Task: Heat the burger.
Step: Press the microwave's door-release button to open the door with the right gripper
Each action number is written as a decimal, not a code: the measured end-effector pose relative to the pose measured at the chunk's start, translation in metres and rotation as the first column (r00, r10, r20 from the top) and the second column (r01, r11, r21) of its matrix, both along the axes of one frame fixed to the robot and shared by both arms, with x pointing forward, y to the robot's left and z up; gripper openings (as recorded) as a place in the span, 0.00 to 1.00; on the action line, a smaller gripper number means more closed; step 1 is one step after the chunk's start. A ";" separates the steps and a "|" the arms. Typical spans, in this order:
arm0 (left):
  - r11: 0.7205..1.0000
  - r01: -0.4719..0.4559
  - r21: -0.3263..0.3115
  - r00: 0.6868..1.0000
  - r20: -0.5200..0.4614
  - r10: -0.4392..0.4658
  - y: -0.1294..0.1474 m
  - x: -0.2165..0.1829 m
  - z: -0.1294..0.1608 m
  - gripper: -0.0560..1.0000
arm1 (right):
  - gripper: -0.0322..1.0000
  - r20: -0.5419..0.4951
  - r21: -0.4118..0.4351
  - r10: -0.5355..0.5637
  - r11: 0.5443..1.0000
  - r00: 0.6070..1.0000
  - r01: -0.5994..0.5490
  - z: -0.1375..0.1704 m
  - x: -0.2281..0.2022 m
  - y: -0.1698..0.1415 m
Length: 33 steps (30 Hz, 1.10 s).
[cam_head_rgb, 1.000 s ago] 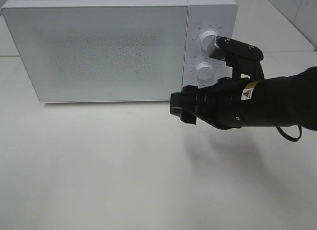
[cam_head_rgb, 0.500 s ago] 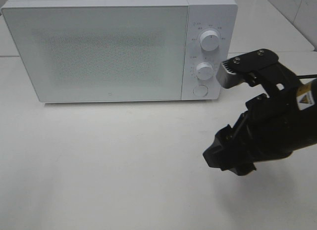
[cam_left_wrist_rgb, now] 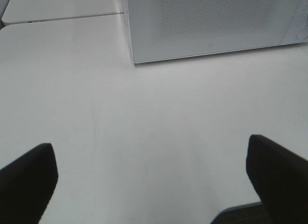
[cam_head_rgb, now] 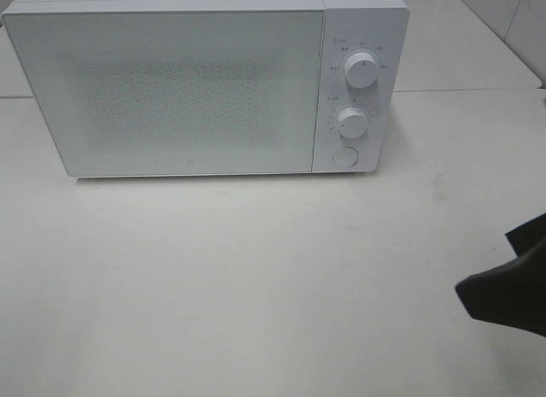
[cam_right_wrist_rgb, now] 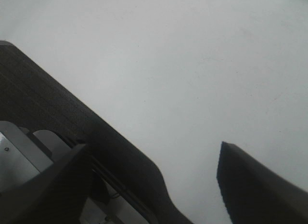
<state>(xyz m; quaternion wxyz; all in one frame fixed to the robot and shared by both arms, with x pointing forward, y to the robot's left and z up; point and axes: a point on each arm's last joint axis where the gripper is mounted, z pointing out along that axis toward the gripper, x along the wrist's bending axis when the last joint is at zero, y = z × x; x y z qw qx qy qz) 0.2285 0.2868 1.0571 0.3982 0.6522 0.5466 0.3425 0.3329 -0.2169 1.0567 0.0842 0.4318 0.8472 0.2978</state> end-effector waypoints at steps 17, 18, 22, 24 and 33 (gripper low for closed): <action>1.000 0.000 0.000 1.000 0.000 0.000 0.000 0.000 0.000 0.99 | 0.73 0.189 0.116 -0.328 0.943 0.926 0.311 0.024 -0.052 -0.059; 1.000 0.000 0.000 1.000 0.000 0.000 0.000 0.000 0.000 0.99 | 0.73 0.207 0.127 -0.346 0.937 0.915 0.326 0.025 -0.056 -0.061; 1.000 0.000 0.000 1.000 0.000 0.000 0.000 0.000 0.000 0.99 | 0.73 0.267 0.152 -0.407 0.913 0.874 0.379 0.020 -0.070 -0.068; 1.000 0.000 0.000 1.000 0.000 0.000 0.000 0.000 0.000 0.99 | 0.73 0.301 0.157 -0.449 0.894 0.842 0.420 0.012 -0.079 -0.073; 1.000 0.000 0.000 1.000 0.000 0.000 0.000 0.000 0.000 0.99 | 0.73 0.396 0.192 -0.533 0.844 0.748 0.500 -0.005 -0.100 -0.079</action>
